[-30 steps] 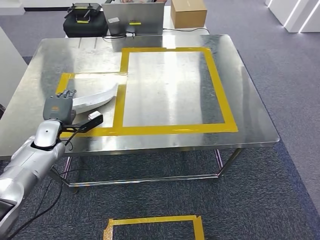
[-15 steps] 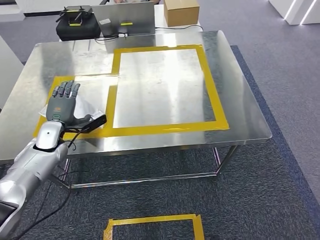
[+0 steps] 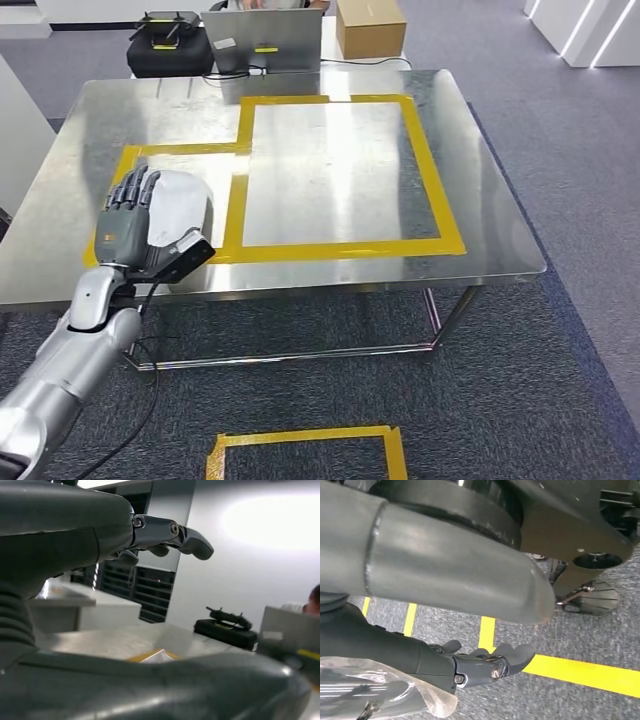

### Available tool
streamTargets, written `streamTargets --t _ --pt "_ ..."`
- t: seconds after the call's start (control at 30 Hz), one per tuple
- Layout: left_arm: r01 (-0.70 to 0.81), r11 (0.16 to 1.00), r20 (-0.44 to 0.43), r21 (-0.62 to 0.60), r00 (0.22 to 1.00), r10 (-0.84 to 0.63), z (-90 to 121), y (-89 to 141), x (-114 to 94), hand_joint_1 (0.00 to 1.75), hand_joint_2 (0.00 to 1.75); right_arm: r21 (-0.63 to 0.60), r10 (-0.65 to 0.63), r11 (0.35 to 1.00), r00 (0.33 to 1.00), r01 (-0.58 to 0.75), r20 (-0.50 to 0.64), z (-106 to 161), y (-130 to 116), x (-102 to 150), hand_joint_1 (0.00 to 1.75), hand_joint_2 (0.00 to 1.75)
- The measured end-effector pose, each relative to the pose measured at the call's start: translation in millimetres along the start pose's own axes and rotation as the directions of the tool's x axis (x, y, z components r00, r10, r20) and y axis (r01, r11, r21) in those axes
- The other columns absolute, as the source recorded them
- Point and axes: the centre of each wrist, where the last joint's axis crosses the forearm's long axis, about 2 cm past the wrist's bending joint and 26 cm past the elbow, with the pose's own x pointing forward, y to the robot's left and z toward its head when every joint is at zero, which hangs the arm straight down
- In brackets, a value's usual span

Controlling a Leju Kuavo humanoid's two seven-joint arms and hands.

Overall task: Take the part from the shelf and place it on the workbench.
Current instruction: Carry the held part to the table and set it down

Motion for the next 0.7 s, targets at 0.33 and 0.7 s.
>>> streamTargets --t 0.33,0.7 --pt "-0.393 0.881 0.038 0.265 0.917 0.398 124 32 62 0.00 0.00 -0.007 0.005 1.000 1.000 -0.005 -0.004 1 2 0 0.00 0.00" --pt "-0.476 0.804 -0.108 0.355 0.834 0.541 188 49 89 0.00 0.00 -0.002 0.002 1.000 1.000 -0.002 -0.009 3 11 -2 0.00 0.00"
